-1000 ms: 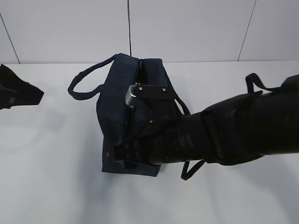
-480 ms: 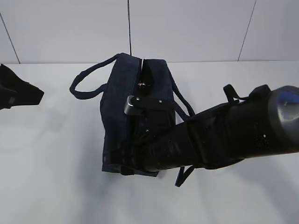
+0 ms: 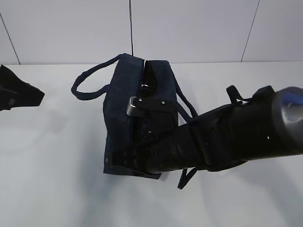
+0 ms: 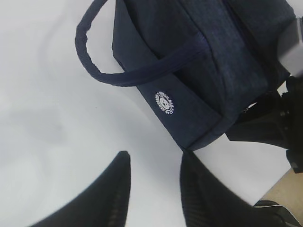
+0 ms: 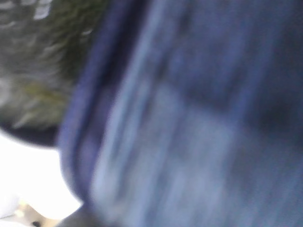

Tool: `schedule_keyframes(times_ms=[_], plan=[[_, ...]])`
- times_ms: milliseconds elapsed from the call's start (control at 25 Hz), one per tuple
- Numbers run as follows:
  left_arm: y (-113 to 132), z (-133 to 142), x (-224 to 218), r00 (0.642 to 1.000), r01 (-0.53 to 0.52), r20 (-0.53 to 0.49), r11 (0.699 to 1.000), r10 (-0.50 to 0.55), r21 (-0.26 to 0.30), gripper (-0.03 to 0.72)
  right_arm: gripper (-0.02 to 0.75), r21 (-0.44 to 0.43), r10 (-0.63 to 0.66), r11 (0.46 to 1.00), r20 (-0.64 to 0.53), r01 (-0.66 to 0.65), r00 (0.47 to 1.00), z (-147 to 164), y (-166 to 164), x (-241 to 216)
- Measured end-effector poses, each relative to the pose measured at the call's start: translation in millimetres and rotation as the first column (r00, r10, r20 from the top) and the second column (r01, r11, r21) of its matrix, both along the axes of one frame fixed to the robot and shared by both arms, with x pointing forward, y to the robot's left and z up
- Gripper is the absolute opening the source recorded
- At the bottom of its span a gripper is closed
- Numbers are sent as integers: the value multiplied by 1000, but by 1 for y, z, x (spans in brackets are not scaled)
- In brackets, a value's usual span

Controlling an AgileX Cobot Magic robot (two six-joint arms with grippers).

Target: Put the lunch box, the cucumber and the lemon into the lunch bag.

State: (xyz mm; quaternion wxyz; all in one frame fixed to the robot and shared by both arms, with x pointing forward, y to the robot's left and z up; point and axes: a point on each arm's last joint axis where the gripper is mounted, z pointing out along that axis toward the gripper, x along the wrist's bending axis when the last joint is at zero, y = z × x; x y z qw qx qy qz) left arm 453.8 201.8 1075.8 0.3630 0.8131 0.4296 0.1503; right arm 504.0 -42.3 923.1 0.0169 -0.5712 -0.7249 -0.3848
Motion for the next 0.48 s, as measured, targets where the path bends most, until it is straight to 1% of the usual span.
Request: schedule_keyframes(times_ms=[320,480], plan=[[0,0,0,1000,0,0,1000,0,0,238,0,42,24,999,-14,-23,1000,6,0,-6],[0,0,0,1000,0,0,1000,0,0,238,0,100,75,993,-47,-70,996,7,3,-13]])
